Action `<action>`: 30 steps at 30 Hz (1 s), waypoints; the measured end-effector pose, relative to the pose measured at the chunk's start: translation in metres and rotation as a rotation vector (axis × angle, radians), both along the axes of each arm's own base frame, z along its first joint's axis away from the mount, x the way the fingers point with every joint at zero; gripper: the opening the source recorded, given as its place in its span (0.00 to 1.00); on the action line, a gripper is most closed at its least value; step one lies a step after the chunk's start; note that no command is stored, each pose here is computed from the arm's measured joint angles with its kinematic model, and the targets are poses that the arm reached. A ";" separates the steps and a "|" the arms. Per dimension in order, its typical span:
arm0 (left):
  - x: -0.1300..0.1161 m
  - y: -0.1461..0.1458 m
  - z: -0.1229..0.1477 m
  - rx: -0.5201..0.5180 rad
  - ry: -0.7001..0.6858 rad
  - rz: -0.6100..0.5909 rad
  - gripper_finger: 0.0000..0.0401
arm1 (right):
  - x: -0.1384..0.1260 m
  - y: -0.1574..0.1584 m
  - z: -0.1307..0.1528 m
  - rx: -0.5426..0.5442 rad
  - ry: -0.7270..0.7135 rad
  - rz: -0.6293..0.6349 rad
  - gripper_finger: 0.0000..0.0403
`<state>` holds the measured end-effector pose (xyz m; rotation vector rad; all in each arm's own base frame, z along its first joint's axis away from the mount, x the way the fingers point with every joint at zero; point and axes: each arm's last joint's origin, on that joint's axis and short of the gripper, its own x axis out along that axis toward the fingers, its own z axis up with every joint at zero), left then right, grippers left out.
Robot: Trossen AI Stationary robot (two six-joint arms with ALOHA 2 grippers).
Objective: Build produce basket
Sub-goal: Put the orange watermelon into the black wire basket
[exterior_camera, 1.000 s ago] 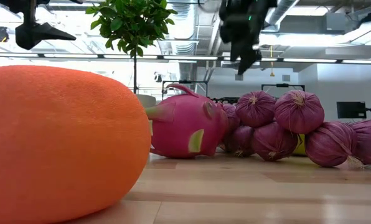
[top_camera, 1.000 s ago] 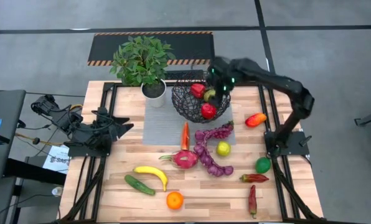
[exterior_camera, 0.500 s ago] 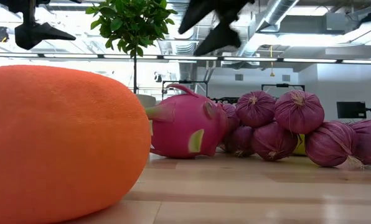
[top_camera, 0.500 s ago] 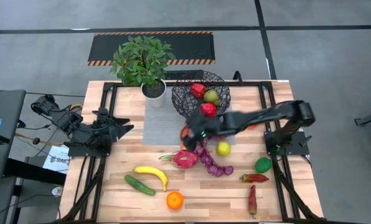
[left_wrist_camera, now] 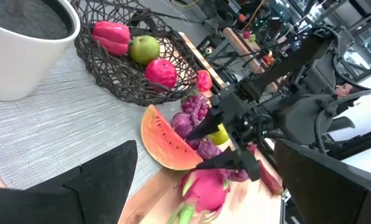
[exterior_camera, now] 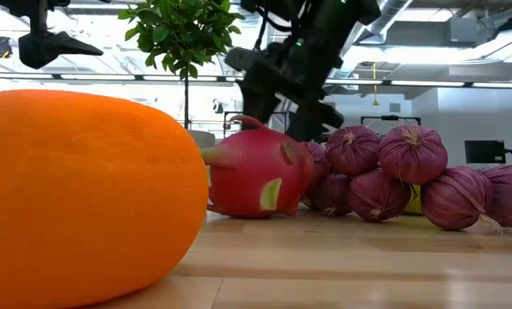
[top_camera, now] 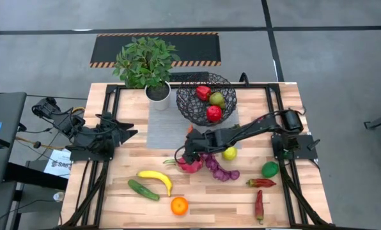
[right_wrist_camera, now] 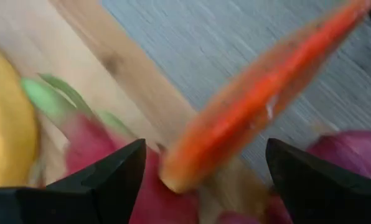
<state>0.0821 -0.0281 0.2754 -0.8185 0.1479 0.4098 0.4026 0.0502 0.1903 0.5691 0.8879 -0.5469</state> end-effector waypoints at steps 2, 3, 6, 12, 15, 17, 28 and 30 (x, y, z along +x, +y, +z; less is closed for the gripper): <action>0.000 0.000 0.000 0.000 0.000 0.000 0.91 | 0.001 0.000 -0.005 0.001 0.007 -0.024 0.86; 0.000 0.000 0.000 0.000 0.000 0.000 0.91 | 0.000 -0.002 -0.008 0.003 0.023 -0.036 0.85; 0.000 0.000 0.000 -0.003 -0.001 0.001 0.91 | 0.004 -0.005 -0.015 0.061 0.019 -0.084 0.80; 0.000 0.000 0.000 -0.008 -0.003 0.003 0.91 | 0.004 -0.004 -0.028 0.101 0.070 -0.098 0.68; 0.000 0.000 0.000 -0.009 -0.001 0.004 0.91 | 0.003 -0.003 -0.029 0.118 0.075 -0.115 0.58; 0.000 0.000 0.000 -0.012 -0.003 0.005 0.91 | 0.003 -0.004 -0.028 0.119 0.076 -0.117 0.50; 0.000 0.000 0.000 -0.034 -0.010 0.013 0.91 | 0.018 -0.001 0.002 0.074 0.020 -0.003 0.12; 0.000 0.000 0.000 -0.035 -0.010 0.013 0.91 | 0.022 0.000 0.015 0.061 0.005 0.024 0.12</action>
